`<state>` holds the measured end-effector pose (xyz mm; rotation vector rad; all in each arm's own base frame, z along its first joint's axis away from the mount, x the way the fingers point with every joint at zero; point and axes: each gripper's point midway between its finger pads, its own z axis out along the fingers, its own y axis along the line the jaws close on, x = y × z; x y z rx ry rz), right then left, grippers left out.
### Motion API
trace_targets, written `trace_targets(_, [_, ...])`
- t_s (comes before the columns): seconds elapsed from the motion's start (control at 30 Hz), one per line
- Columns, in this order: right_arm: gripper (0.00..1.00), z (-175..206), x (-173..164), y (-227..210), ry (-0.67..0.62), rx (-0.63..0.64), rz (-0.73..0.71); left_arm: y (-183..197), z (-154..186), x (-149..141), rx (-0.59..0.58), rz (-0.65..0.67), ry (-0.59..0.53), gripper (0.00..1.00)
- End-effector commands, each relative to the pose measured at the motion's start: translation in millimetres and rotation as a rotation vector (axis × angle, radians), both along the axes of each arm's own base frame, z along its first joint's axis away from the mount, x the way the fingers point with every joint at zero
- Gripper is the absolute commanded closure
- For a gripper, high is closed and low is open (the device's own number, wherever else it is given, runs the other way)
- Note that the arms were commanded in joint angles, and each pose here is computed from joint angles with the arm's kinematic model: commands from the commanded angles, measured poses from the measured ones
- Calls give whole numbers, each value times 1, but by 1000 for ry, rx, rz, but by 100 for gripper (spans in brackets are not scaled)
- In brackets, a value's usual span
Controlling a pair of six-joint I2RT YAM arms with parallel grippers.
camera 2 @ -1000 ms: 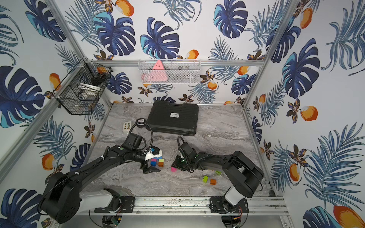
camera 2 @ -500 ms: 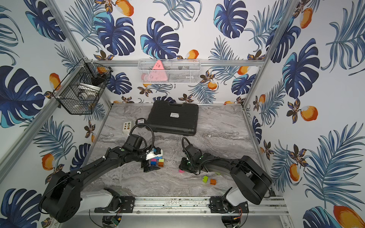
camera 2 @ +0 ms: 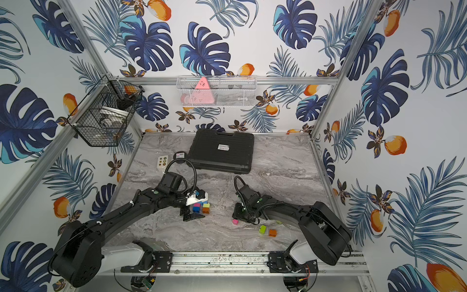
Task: Assemble the letter h with lego
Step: Place the lego brick at the center of the board, then pick up the lego brick from the center of the board.
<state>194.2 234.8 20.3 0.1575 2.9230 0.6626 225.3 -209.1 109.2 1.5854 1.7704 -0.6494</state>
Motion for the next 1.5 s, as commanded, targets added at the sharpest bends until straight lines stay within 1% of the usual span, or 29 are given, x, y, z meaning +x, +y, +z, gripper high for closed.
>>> trace_targets(0.0, [58,-8,-12,-18,33,-70,-10,-4,3,-6,-9,-47,-20,2])
trace_targets(0.07, [58,-6,-14,-19,32,-61,-10,-8,3,-8,2,-71,-30,2])
trace_targets(0.17, [50,1,-14,-15,21,-42,18,-17,4,-15,21,-134,-45,2])
trace_targets(0.2, [47,5,-13,-11,11,-24,37,-21,6,-17,21,-154,-47,1])
trace_targets(0.27, [45,17,-13,-4,-12,4,91,-25,10,-21,10,-178,-42,1])
trace_targets(0.33, [44,27,-14,-2,-37,-20,154,-28,14,-20,-7,-173,-28,1])
trace_targets(0.37, [44,30,-15,-3,-48,-47,181,-29,13,-21,-10,-176,-27,1])
trace_targets(0.53, [44,32,-17,-21,-78,-323,278,-24,11,-31,-28,-189,6,1])
trace_targets(0.6, [43,32,-17,-27,-89,-413,312,-20,12,-33,-39,-188,23,1])
trace_targets(0.7, [43,28,-21,-33,-86,-530,385,-11,17,-32,-77,-169,54,1])
trace_targets(0.77, [43,25,-25,-33,-74,-571,437,-3,19,-31,-96,-151,64,1])
trace_targets(0.9, [43,17,-29,-24,-53,-570,514,9,18,-27,-106,-112,65,1])
trace_targets(1.1, [45,13,-19,-12,-77,-569,552,21,20,-18,-116,-52,53,1])
trace_targets(1.33, [46,2,-22,1,-49,-535,619,28,20,-16,-123,-26,56,1])
trace_targets(1.47, [53,-1,-21,5,-44,-535,642,30,21,-15,-126,-13,61,1])
